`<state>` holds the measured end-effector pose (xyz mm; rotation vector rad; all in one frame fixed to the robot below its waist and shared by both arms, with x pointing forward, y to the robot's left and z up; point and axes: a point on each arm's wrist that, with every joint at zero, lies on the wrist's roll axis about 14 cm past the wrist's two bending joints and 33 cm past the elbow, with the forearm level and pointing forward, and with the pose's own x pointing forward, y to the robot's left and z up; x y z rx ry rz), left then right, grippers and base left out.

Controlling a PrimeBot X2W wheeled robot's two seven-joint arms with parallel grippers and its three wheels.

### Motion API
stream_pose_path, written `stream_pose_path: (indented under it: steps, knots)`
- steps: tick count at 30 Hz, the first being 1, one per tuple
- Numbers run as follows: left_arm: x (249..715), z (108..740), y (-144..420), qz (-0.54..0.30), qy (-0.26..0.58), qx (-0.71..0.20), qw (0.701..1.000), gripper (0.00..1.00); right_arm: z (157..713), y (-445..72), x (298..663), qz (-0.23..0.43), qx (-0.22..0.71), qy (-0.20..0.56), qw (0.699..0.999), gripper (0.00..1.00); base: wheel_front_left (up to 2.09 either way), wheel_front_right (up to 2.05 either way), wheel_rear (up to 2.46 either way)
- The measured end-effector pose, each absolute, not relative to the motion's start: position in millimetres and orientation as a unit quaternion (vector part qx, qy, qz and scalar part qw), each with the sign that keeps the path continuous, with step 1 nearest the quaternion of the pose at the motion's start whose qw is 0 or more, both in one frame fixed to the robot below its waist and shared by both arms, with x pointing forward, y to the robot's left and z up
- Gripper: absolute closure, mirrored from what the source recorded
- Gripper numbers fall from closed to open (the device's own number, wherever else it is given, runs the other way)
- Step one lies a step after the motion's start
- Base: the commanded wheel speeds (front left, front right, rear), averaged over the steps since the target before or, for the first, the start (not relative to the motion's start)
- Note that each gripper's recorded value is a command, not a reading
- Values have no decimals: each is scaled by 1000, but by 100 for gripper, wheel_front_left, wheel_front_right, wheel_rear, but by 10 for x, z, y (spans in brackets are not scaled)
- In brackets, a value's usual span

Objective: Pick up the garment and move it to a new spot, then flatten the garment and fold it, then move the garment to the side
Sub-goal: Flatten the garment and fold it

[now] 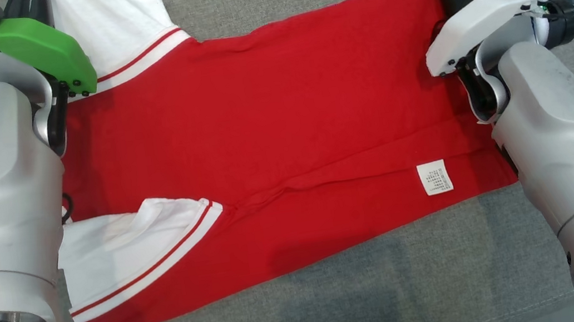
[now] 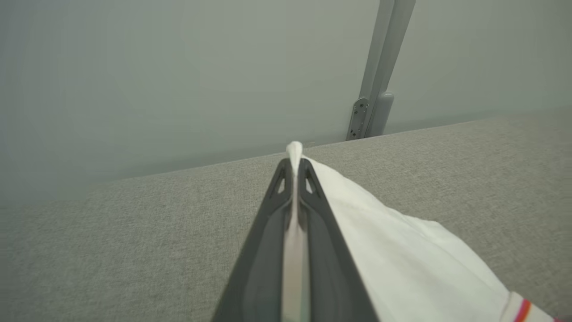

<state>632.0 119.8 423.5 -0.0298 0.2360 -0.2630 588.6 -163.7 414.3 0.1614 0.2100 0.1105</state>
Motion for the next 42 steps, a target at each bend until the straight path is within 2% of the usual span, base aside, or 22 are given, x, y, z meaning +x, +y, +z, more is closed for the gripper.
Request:
stream_pose_path:
  steps: [5, 12, 31, 37, 38, 39, 40, 42]
  knots:
    - [6149, 4500, 1173, -139, 75, -27, 987, 100, 4211, -1635, 5741, 52, 81, 96, 991, 100, 0, 0, 0]
    - [5527, 4610, 1199, -133, 51, -52, 988, 100, 4295, -1608, 5370, 57, 82, 92, 991, 100, 0, 0, 0]
    - [4180, 4799, 1371, -90, 17, -91, 992, 100, 4427, -1523, 4554, 53, 126, 92, 986, 100, 0, 0, 0]
    - [3862, 4592, 1416, -76, 46, -98, 991, 100, 4319, -1485, 4388, 52, 130, 111, 984, 100, 0, 0, 0]
    - [3823, 4559, 1425, -75, 50, -96, 991, 61, 4290, -1480, 4363, 51, 131, 115, 983, 100, 0, 0, 0]
    - [3786, 4520, 1438, -72, 56, -95, 991, 33, 4265, -1473, 4338, 50, 133, 119, 983, 76, 0, 0, 0]
    - [3759, 4492, 1454, -68, 60, -96, 991, 0, 4244, -1472, 4322, 49, 135, 122, 982, 0, 0, 0, 0]
    - [3699, 4411, 1500, -59, 72, -89, 992, 0, 4219, -1479, 4299, 45, 138, 126, 981, 0, 0, 0, 0]
